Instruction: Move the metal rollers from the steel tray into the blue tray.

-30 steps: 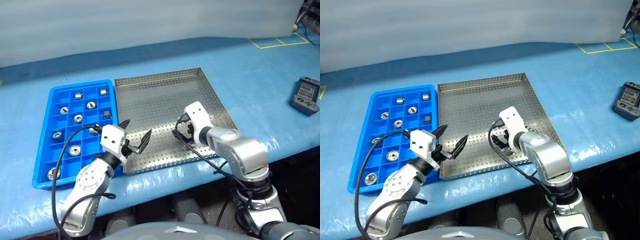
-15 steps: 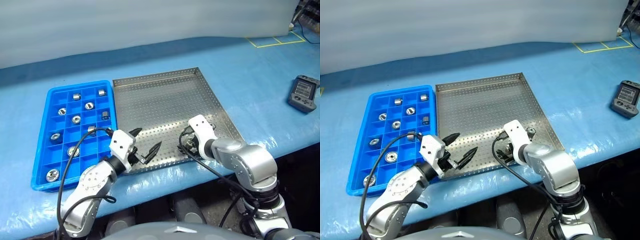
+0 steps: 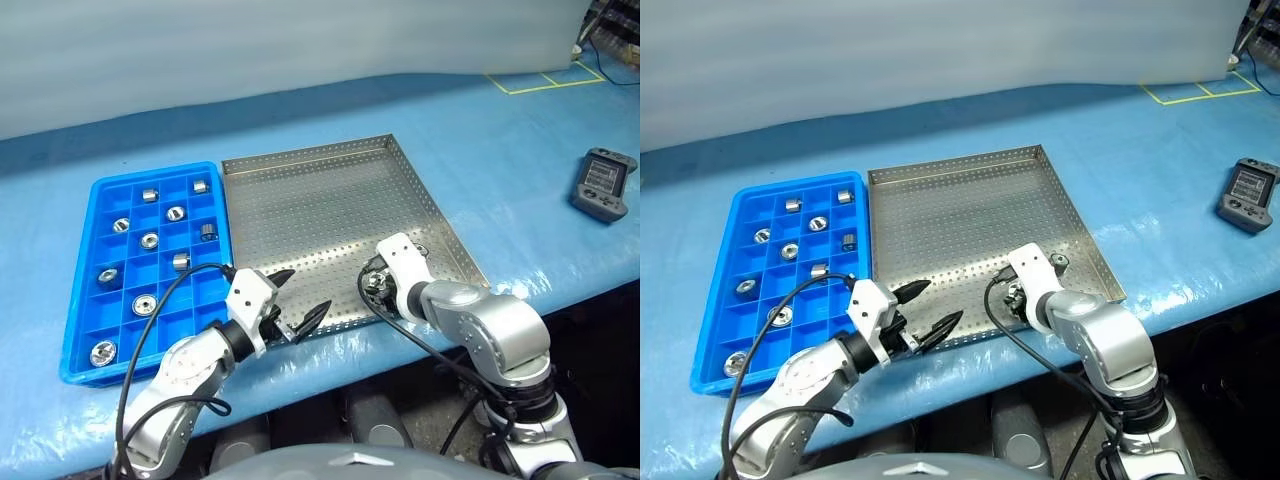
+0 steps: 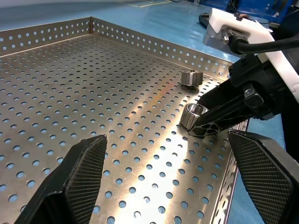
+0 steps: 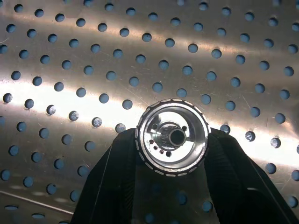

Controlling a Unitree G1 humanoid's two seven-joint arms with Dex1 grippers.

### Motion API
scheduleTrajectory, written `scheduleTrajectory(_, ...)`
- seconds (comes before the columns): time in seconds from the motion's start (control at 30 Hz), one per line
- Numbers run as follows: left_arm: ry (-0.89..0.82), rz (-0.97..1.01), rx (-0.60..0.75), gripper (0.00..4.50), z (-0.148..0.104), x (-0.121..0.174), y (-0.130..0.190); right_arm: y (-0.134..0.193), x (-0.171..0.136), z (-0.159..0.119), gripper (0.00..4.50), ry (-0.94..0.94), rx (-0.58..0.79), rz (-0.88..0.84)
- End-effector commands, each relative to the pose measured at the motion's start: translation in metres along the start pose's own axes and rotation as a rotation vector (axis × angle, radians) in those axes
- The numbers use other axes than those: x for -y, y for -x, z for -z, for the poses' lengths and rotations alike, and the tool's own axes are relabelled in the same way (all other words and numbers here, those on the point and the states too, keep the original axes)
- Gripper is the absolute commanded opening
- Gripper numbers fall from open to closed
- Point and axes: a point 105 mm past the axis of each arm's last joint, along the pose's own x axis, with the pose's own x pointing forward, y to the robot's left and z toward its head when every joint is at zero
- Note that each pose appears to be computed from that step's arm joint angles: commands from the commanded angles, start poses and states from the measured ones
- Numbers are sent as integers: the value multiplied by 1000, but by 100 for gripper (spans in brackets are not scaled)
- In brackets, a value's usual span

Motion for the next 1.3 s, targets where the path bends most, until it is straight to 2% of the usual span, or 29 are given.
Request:
scheduleTrajectory(0.03,-30,-68,71,450,-15,-4,5,1,-5,-37,173,51,175,3)
scheduleTrajectory(0.27,-23,-322,148,450,-25,-33,24,0,-29,-89,173,104,401,-101)
scheduleTrajectory(0.43,-11,-536,196,450,-30,-49,59,-4,-71,-125,173,224,537,-261)
scheduleTrajectory(0.63,-4,-727,198,450,-27,-50,99,-7,-115,-145,173,286,599,-421)
scheduleTrajectory(0.8,1,-801,183,450,-25,-43,116,-10,-144,-147,173,324,594,-533)
scheduleTrajectory(1.03,24,-770,179,450,-24,-31,110,-21,-168,-131,173,350,530,-616)
scheduleTrajectory(1.3,38,-711,191,450,-25,-29,96,-46,-157,-106,173,346,419,-566)
